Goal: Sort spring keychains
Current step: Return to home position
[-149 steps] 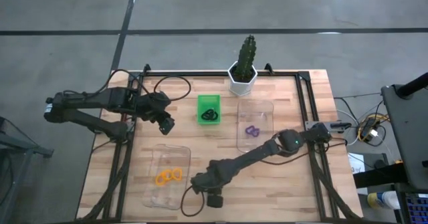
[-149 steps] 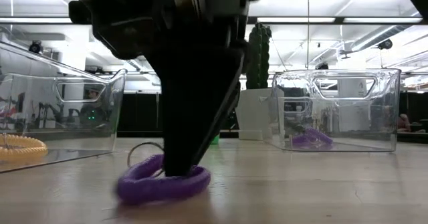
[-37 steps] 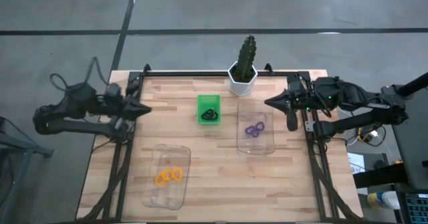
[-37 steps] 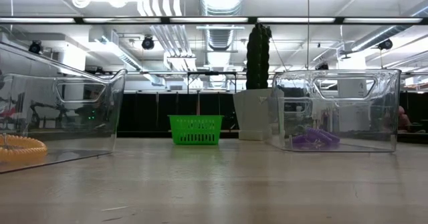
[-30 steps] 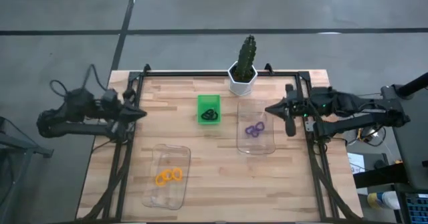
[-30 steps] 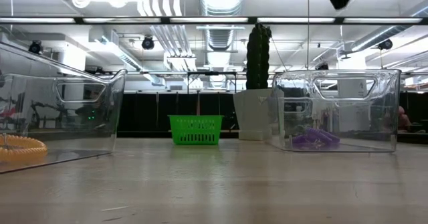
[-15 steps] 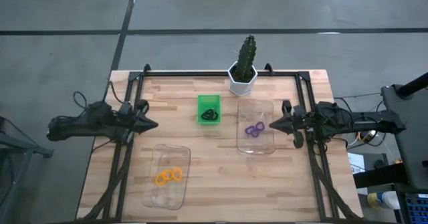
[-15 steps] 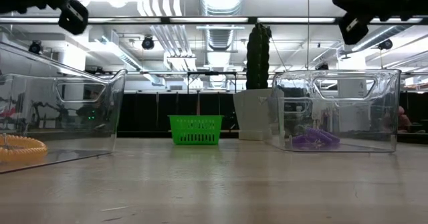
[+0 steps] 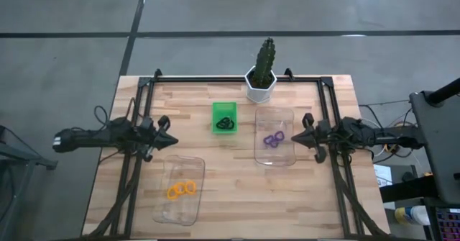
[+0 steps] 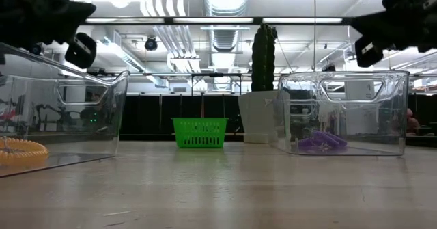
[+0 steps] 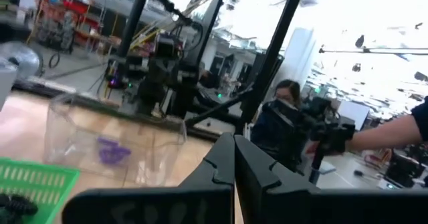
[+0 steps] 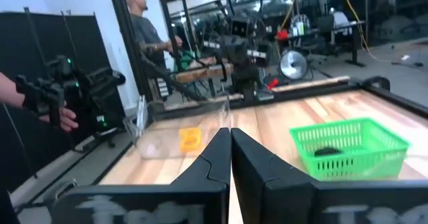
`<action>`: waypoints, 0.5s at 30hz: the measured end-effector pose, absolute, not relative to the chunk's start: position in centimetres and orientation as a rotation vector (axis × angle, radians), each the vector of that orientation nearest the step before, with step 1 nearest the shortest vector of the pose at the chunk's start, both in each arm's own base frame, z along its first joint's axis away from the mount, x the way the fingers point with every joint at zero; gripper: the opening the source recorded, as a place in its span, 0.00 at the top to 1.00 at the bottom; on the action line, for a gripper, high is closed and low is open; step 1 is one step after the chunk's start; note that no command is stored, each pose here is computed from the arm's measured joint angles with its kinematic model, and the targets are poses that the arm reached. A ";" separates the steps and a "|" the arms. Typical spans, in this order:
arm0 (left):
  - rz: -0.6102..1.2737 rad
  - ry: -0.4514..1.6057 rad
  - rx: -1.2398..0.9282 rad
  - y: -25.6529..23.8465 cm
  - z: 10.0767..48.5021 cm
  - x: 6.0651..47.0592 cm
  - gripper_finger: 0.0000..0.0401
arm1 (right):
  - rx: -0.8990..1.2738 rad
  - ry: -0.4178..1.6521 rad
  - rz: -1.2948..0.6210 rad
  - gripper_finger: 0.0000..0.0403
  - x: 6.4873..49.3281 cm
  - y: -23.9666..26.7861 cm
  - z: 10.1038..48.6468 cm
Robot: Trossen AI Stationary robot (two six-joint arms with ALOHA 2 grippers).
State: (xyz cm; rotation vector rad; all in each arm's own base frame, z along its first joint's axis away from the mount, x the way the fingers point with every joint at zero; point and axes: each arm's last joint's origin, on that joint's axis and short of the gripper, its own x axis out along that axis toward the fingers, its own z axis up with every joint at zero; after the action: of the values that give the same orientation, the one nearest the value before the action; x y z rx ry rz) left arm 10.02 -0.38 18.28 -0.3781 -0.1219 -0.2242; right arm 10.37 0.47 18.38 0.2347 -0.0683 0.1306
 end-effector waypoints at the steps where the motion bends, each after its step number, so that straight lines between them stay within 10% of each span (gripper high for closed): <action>1: -0.218 -0.101 -0.384 -0.4 18.1 10.1 1.00 | 0.235 -0.062 0.130 0.98 10.4 0.5 18.0; 15: -0.215 -0.091 -0.386 -0.4 18.0 10.1 1.00 | 0.234 0.159 0.101 0.98 10.7 0.5 15.4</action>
State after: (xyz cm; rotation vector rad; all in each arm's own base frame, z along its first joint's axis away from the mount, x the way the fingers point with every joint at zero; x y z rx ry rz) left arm 10.11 -0.37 17.98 -0.3861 -0.0911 -0.2147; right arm 10.74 0.46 15.40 0.2337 0.1589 0.1013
